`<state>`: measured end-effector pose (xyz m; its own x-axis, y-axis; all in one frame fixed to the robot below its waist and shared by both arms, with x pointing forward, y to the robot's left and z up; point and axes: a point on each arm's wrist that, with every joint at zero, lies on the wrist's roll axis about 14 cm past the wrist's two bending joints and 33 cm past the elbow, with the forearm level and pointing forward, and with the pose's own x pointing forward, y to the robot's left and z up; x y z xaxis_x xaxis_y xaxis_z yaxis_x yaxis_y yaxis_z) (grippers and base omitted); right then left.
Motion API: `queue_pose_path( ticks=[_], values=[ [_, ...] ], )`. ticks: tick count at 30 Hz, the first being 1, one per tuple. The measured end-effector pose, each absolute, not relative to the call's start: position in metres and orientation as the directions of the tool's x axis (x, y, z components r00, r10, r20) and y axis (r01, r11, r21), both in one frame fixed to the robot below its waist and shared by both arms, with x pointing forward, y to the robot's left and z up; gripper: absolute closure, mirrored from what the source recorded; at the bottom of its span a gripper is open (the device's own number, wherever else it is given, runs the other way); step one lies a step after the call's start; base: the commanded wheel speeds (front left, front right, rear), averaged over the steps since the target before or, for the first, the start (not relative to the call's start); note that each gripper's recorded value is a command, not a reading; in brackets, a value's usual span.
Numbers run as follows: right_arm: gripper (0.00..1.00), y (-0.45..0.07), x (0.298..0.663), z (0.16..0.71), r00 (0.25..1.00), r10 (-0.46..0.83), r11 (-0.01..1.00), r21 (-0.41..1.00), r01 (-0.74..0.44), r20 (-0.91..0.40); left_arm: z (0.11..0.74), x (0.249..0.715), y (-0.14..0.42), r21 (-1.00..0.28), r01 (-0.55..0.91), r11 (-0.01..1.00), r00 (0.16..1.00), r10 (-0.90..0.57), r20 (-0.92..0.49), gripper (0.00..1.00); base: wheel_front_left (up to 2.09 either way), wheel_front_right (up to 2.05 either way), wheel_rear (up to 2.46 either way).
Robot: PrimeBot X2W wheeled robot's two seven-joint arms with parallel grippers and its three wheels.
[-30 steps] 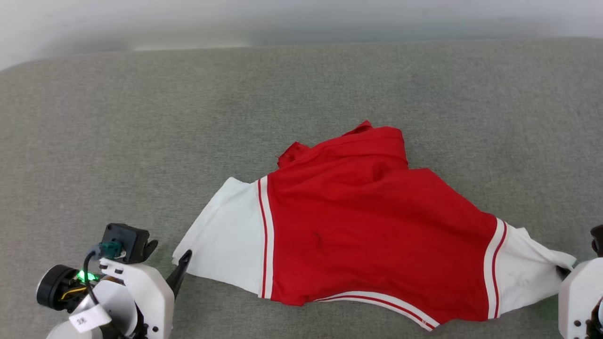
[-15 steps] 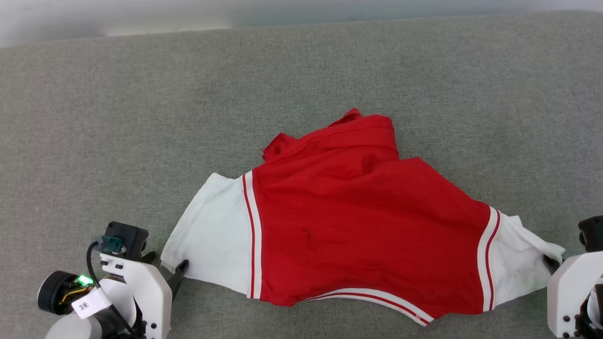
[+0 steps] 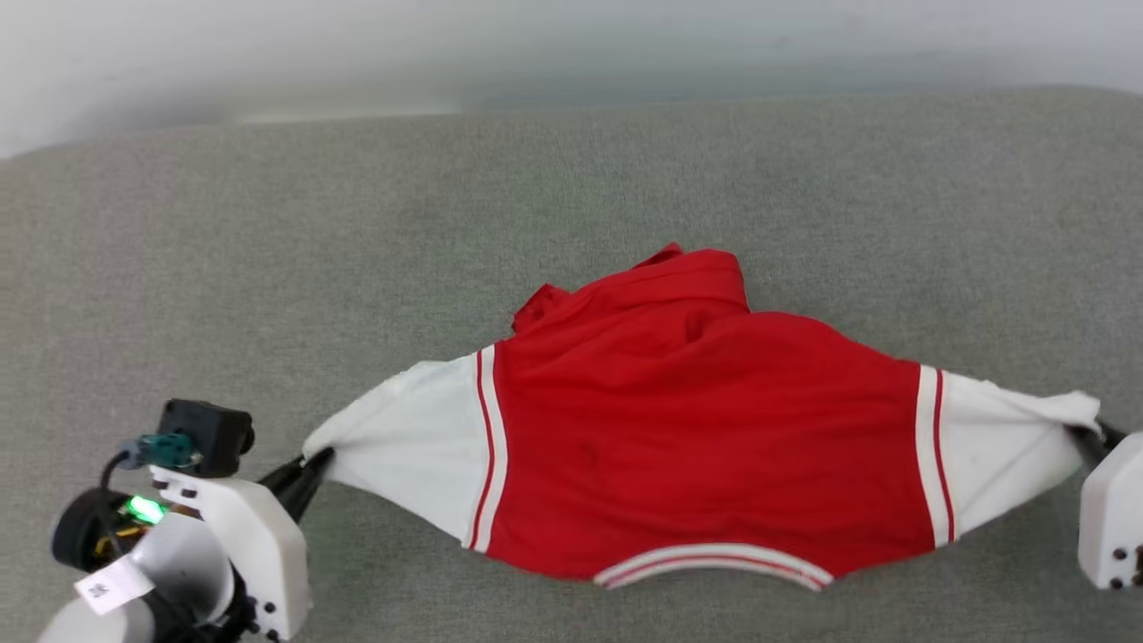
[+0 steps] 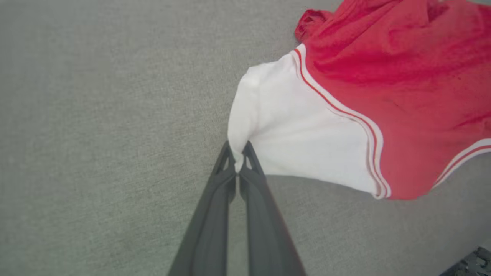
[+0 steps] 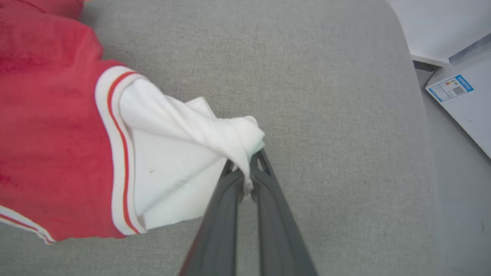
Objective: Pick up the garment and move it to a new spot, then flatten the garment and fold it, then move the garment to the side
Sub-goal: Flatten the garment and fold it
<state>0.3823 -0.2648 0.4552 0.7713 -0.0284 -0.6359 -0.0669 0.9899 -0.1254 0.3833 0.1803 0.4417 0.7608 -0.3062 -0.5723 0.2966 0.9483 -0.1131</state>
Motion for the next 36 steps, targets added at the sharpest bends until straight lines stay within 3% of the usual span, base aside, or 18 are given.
queue_pose_path(
  ticks=[7, 11, 18, 23, 29, 36],
  values=[
    [1.00, -0.263, 0.403, 0.529, 0.880, 0.013, 0.988, -0.131, -0.086, -0.476, 0.541, 0.388, 0.191, -0.005, 0.331, 0.944, 0.888, -0.313, -0.336, 1.00, 0.00, 0.00, 0.00],
    [1.00, -0.260, 0.414, 0.598, 0.947, 0.045, 0.984, -0.149, -0.097, -0.319, 0.624, 0.388, 0.198, 0.092, 0.318, 0.944, 0.945, -0.307, -0.114, 1.00, 0.00, 0.00, 0.00],
    [1.00, -0.251, 0.417, 0.691, 0.991, 0.095, 0.981, -0.163, -0.108, -0.090, 0.720, 0.385, 0.206, 0.206, 0.274, 0.939, 0.942, -0.305, 0.140, 1.00, 0.00, 0.00, 0.00],
    [1.00, -0.245, 0.417, 0.729, 0.993, 0.119, 0.976, -0.183, -0.117, 0.002, 0.770, 0.384, 0.206, 0.250, 0.240, 0.938, 0.910, -0.307, 0.278, 1.00, 0.00, 0.00, 0.00],
    [1.00, -0.239, 0.431, 0.745, 0.990, 0.134, 0.972, -0.199, -0.123, 0.044, 0.803, 0.395, 0.210, 0.265, 0.199, 0.944, 0.881, -0.290, 0.373, 1.00, 0.00, 0.00, 0.00],
    [1.00, -0.229, 0.468, 0.746, 0.986, 0.158, 0.970, -0.197, -0.144, 0.055, 0.809, 0.438, 0.216, 0.268, 0.182, 0.946, 0.886, -0.276, 0.373, 1.00, 0.00, 0.00, 0.00]
  ],
)
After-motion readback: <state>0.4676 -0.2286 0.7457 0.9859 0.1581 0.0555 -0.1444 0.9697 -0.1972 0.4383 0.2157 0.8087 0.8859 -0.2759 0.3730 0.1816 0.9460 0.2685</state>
